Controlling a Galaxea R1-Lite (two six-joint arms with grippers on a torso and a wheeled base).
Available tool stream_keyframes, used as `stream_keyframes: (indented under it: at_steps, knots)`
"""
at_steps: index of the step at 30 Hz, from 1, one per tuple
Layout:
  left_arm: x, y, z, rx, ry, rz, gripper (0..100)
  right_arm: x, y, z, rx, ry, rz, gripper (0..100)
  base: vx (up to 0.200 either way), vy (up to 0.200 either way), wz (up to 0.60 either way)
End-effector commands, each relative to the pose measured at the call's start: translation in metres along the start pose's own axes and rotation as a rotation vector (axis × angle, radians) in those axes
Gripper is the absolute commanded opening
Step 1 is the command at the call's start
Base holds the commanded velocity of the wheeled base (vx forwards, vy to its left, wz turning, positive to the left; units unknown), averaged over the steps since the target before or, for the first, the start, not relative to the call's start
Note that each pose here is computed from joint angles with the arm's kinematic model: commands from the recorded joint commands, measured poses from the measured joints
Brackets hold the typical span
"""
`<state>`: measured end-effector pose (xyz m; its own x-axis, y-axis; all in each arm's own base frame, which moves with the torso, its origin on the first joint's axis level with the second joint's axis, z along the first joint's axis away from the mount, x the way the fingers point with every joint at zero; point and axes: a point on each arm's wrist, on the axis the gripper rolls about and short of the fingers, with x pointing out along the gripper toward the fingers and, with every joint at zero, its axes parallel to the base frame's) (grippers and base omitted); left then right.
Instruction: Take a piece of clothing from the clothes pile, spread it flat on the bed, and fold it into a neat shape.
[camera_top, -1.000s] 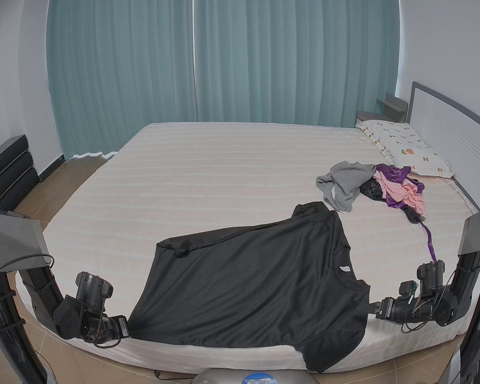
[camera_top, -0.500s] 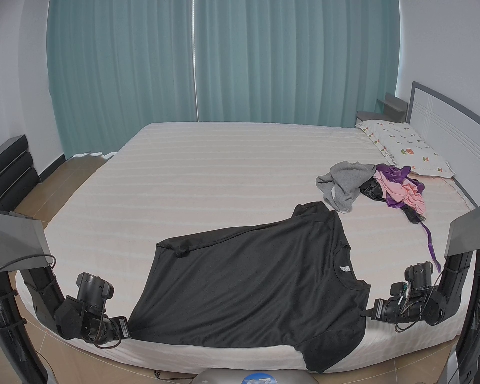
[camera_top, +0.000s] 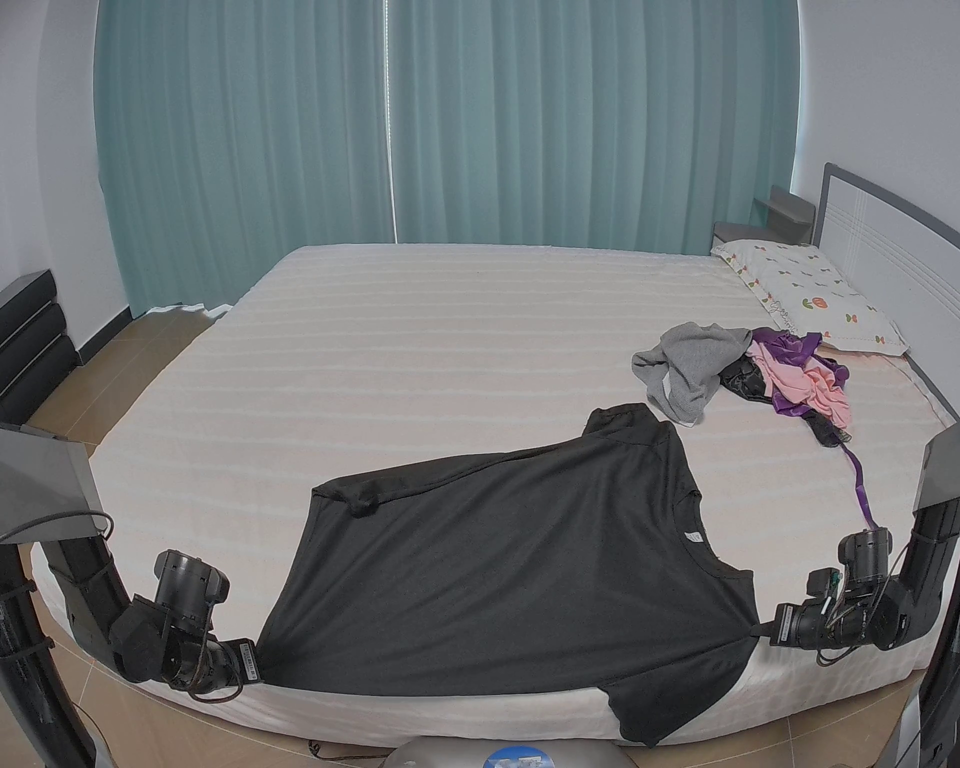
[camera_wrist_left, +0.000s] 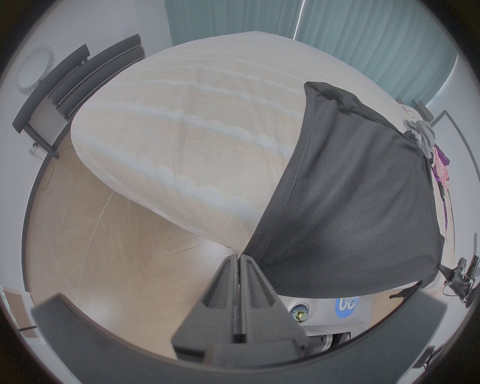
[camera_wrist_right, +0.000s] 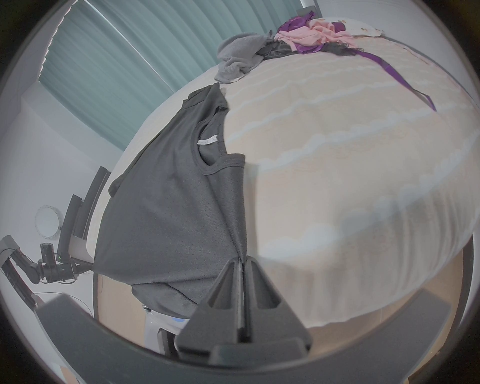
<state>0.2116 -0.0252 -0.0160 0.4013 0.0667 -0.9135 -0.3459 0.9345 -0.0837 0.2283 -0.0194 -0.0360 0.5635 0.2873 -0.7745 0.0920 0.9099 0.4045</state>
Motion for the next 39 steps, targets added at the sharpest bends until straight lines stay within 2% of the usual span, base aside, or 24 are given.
stream_keyframes:
  at_steps: [1,4,13,14,15,16,22,26,27,29,30,31,34,39]
  knots:
    - [-0.001,-0.002,-0.006,0.021,0.017,0.001,0,-0.013,-0.010,0.001,0.014,-0.028,-0.022,0,0.000,0.000,0.00]
    - [-0.002,-0.003,-0.008,0.033,0.020,-0.002,0,-0.014,-0.011,0.004,0.012,-0.045,-0.022,0,0.000,0.000,0.00]
    - [0.005,-0.007,-0.006,0.026,0.020,-0.009,0,-0.007,-0.004,0.001,-0.019,-0.016,0.013,0,0.000,0.000,0.00]
    - [0.010,-0.009,-0.004,0.015,0.021,-0.014,0,-0.004,-0.002,0.000,-0.027,-0.006,0.019,100,0.000,0.000,0.00]
    - [0.012,-0.010,-0.003,0.004,0.021,-0.018,0,-0.003,-0.002,-0.001,-0.022,0.001,0.020,100,0.000,0.000,0.00]
    - [0.014,-0.012,-0.002,-0.015,0.020,-0.022,100,-0.002,-0.001,-0.001,-0.022,0.004,0.022,100,0.000,0.000,0.00]
    - [0.014,-0.019,0.006,-0.089,-0.026,-0.077,100,-0.005,0.002,0.004,0.008,-0.015,0.073,100,0.000,0.000,0.00]
    - [-0.001,-0.019,0.015,-0.107,-0.085,-0.112,100,-0.018,0.017,0.023,0.022,-0.119,0.116,100,0.000,0.000,0.00]
    - [-0.001,-0.019,0.015,-0.107,-0.085,-0.112,100,-0.018,0.017,0.023,0.022,-0.119,0.116,100,0.000,0.000,0.00]
    - [-0.016,-0.018,0.022,-0.121,-0.127,-0.171,100,-0.026,0.037,0.033,0.083,-0.160,0.182,100,0.000,0.000,0.00]
    - [-0.016,-0.018,0.022,-0.121,-0.127,-0.171,100,-0.026,0.037,0.033,0.083,-0.160,0.182,100,0.000,0.000,0.00]
    - [-0.025,-0.017,0.026,-0.130,-0.142,-0.224,100,-0.028,0.049,0.036,0.161,-0.161,0.231,100,0.000,0.000,0.00]
    - [-0.032,-0.017,0.029,-0.131,-0.152,-0.281,100,-0.025,0.062,0.033,0.234,-0.125,0.275,100,0.000,0.000,0.00]
    - [-0.034,-0.014,0.033,-0.144,-0.162,-0.298,100,-0.025,0.066,0.028,0.247,-0.097,0.285,100,0.000,0.000,0.00]
